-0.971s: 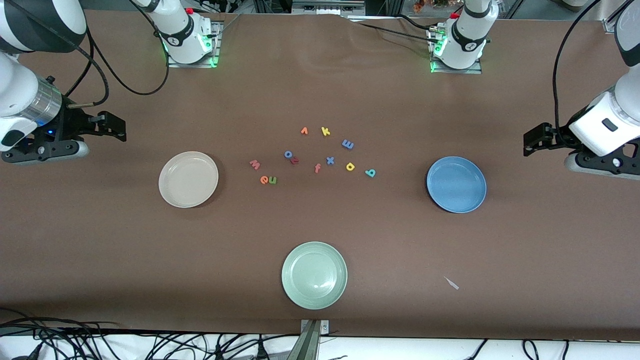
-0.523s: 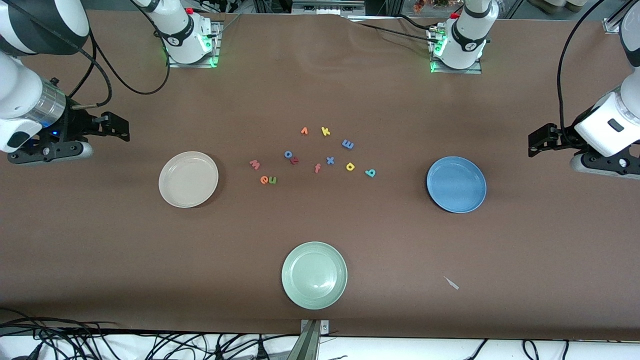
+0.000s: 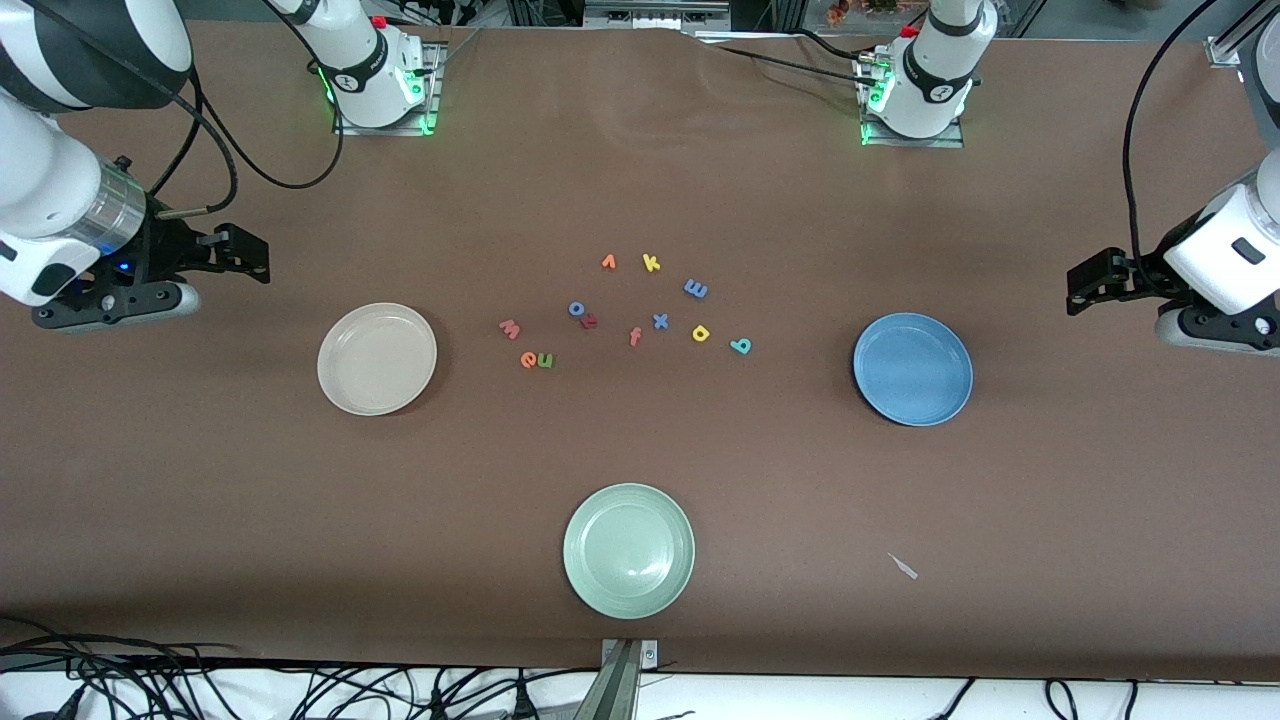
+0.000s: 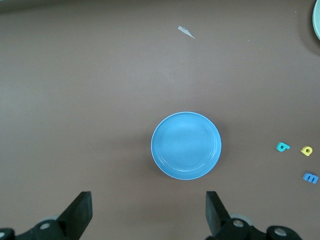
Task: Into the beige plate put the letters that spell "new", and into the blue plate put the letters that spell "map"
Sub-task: 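Reach the right gripper toward the pink w beside the white plate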
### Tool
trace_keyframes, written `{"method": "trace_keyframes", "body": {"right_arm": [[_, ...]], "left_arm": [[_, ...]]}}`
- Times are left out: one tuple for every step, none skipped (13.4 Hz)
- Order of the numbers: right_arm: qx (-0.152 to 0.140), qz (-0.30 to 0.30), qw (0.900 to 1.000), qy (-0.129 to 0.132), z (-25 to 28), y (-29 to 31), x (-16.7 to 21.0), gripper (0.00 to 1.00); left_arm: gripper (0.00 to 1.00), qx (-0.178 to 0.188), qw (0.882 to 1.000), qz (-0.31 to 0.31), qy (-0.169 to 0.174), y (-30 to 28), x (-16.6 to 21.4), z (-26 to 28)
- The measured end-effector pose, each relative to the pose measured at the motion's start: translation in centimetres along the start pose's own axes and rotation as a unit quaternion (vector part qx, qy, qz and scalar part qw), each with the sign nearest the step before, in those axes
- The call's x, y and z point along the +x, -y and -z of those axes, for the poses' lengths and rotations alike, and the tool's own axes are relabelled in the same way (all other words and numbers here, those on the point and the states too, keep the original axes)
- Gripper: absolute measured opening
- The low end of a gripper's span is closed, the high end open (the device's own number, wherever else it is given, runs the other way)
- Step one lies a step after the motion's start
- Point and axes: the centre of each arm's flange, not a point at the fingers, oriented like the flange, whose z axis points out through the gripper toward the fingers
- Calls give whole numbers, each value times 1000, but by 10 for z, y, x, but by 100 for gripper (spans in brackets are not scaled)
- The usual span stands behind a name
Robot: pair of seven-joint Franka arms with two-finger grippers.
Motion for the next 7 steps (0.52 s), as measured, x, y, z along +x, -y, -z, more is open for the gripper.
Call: {"method": "trace_keyframes", "body": {"right_arm": [[0, -1, 1000, 0, -2, 4, 1, 100], [1, -4, 1000, 0, -6, 10, 1, 100], [1, -3, 1000, -1, -10, 16, 2, 100], [1, 0, 1000, -2, -14, 21, 3, 100], [1, 3, 1000, -3, -18, 26, 4, 100], [1, 6, 1000, -4, -25, 29, 5, 100], [1, 8, 1000, -6, -33, 34, 6, 100]], "left_arm": [[100, 0, 1000, 0, -1, 0, 0, 1], [100, 0, 1000, 0, -1, 0, 0, 2], [100, 0, 1000, 0, -2, 0, 0, 2], [100, 0, 1000, 0, -2, 0, 0, 2], [100, 0, 1000, 0, -2, 0, 0, 2], [100, 0, 1000, 0, -2, 0, 0, 2], [100, 0, 1000, 0, -2, 0, 0, 2]]}}
